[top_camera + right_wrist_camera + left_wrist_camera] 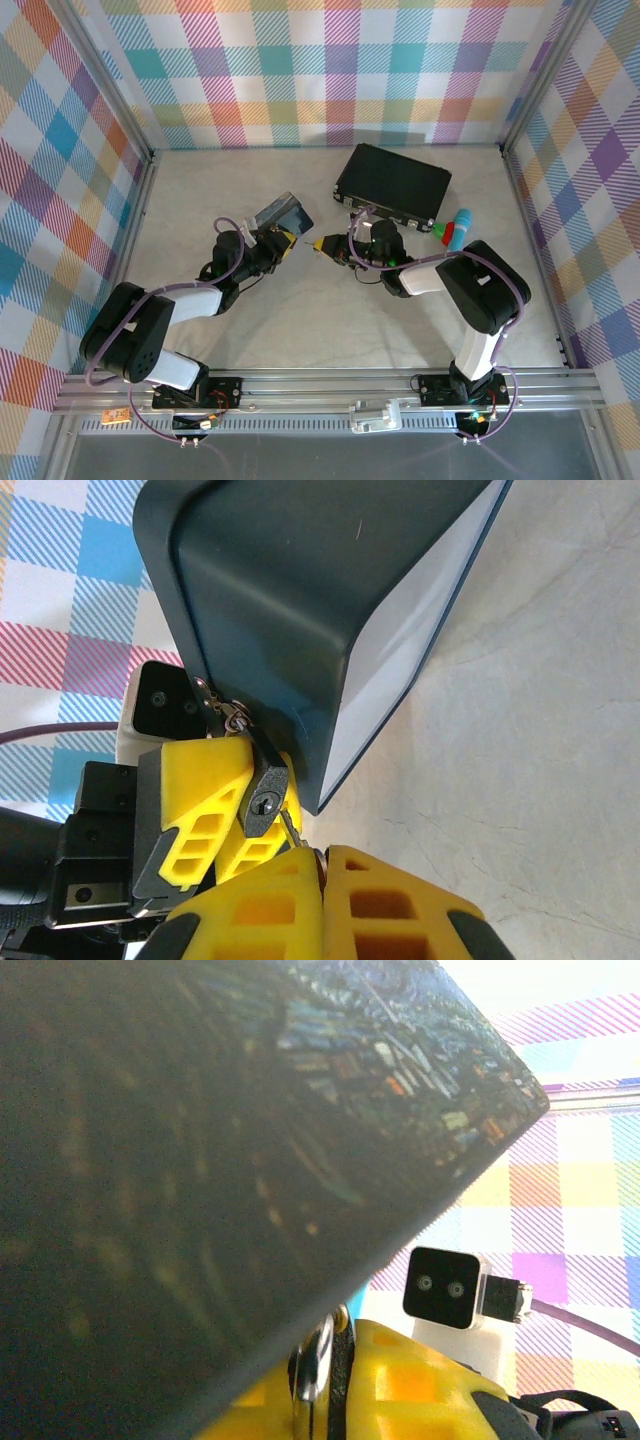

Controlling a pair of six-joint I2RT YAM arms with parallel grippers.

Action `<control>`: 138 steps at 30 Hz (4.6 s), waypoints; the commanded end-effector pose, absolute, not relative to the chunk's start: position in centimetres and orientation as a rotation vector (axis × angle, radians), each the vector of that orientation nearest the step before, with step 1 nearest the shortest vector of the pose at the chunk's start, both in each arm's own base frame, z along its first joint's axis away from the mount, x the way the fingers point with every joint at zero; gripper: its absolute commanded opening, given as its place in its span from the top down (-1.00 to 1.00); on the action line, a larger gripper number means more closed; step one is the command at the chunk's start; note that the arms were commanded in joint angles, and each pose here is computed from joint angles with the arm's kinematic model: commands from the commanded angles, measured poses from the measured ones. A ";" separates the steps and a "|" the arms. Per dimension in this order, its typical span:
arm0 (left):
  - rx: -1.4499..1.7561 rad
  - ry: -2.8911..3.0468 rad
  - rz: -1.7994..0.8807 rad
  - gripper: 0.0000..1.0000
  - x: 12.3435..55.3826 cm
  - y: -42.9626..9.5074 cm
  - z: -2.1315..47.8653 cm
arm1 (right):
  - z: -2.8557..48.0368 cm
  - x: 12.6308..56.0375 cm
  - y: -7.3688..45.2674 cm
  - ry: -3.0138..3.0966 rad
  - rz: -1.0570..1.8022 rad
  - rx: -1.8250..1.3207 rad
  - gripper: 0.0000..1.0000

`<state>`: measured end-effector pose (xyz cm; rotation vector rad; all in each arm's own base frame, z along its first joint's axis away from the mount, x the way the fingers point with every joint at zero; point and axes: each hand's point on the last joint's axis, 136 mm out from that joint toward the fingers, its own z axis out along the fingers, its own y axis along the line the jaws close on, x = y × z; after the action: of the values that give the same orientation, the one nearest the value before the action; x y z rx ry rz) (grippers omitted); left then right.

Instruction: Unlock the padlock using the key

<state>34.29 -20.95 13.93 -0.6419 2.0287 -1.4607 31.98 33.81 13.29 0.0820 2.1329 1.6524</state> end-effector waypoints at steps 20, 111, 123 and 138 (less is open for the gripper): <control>-0.598 1.909 -1.541 1.00 34.3 -21.1 16.6 | 14.5 32.2 35.5 2.009 1.601 0.064 1.00; -0.471 2.093 -1.671 1.00 31.7 -27.1 14.6 | 19.8 32.3 41.2 1.959 1.940 -0.326 1.00; -0.355 2.145 -1.602 1.00 31.0 -27.1 14.9 | 19.8 34.4 41.4 2.024 2.067 -0.043 1.00; -0.168 2.011 -1.378 1.00 33.5 -26.3 10.1 | 22.2 35.7 40.5 1.942 2.645 0.871 1.00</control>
<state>38.45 -20.72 12.98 -0.4999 1.8610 -1.2163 36.62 39.07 12.75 0.8241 2.2381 2.2623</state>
